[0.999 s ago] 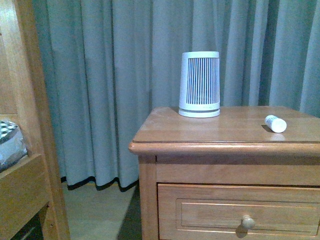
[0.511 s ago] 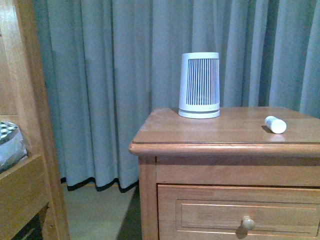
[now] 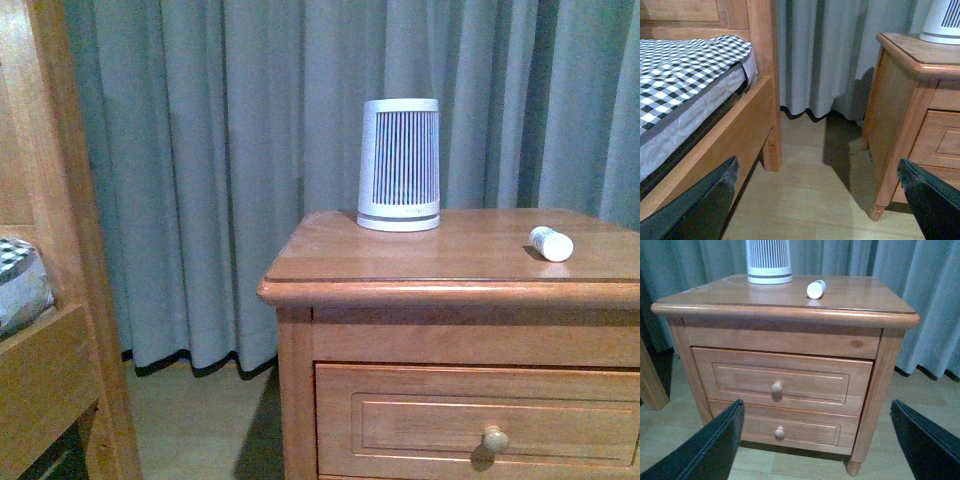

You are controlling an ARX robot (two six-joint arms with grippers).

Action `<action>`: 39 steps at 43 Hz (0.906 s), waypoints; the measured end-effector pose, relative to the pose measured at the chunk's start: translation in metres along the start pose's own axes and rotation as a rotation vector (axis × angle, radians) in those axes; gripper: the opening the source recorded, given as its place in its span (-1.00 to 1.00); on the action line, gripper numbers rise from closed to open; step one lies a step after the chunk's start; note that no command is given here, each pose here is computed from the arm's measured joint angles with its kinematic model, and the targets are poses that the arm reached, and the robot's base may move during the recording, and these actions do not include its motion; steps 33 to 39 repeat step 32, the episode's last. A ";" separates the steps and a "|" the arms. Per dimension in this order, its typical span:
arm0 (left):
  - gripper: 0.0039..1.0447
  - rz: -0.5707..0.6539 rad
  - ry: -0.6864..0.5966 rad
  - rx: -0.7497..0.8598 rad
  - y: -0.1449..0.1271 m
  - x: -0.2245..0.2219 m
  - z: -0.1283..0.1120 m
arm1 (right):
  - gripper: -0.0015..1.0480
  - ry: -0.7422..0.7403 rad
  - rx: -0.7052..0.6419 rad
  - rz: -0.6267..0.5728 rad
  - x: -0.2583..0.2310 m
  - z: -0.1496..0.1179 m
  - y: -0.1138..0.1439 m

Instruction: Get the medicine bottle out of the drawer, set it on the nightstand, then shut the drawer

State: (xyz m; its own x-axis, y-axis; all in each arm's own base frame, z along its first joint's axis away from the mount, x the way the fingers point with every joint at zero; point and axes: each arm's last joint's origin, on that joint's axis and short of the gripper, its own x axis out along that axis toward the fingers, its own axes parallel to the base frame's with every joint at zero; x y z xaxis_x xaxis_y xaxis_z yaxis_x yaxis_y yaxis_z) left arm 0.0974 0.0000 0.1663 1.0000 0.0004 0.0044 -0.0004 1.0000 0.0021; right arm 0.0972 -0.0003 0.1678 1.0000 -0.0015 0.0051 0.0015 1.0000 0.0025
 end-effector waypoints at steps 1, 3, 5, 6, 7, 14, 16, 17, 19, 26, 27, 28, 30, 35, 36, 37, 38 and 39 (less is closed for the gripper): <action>0.88 0.000 0.000 0.000 0.000 0.000 0.000 | 0.83 0.000 0.000 0.000 0.000 0.000 0.000; 0.88 0.000 0.000 0.000 0.000 0.000 0.000 | 0.90 0.000 0.000 0.000 0.000 0.000 0.000; 0.88 0.000 0.000 0.000 0.000 0.000 0.000 | 0.87 0.000 0.000 0.000 0.000 0.000 0.000; 0.88 0.000 0.000 0.000 0.000 0.000 0.000 | 0.86 0.000 0.000 0.000 0.000 0.000 0.000; 0.88 0.000 0.000 0.000 0.000 0.000 0.000 | 0.87 0.000 0.000 0.000 0.000 0.000 0.000; 0.88 0.000 0.000 0.000 0.000 0.000 0.000 | 0.87 0.000 0.000 0.000 0.000 0.000 0.000; 0.88 0.000 0.000 0.000 0.000 0.000 0.000 | 0.87 0.000 0.000 0.000 0.000 0.000 0.000; 0.88 0.000 0.000 0.000 0.000 0.000 0.000 | 0.87 0.000 0.000 0.000 0.000 0.000 0.000; 0.88 0.000 0.000 0.000 0.000 0.000 0.000 | 0.87 0.000 0.000 0.000 0.000 0.000 0.000; 0.88 0.000 0.000 0.000 0.000 0.000 0.000 | 0.87 0.000 0.000 0.000 0.000 0.000 0.000; 0.88 0.000 0.000 0.000 0.000 0.000 0.000 | 0.87 0.000 0.000 0.000 0.000 0.000 0.000; 0.88 0.000 0.000 0.000 0.000 0.000 0.000 | 0.87 0.000 0.000 0.000 0.000 0.000 0.000; 0.88 0.000 0.000 0.000 0.000 0.000 0.000 | 0.87 0.000 0.000 0.000 0.000 0.000 0.000; 0.88 0.000 0.000 0.000 0.000 0.000 0.000 | 0.87 0.000 0.000 0.000 0.000 0.000 0.000; 0.88 0.000 0.000 0.000 0.000 0.000 0.000 | 0.87 0.000 0.000 0.000 0.000 0.000 0.000; 0.88 0.000 0.000 0.000 0.000 0.000 0.000 | 0.87 0.000 0.000 0.000 0.000 0.000 0.000; 0.88 0.000 0.000 0.000 0.000 0.000 0.000 | 0.87 0.000 0.000 0.000 0.000 0.000 0.000; 0.88 0.000 0.000 0.000 0.000 0.000 0.000 | 0.87 0.000 0.000 0.000 0.000 0.000 0.000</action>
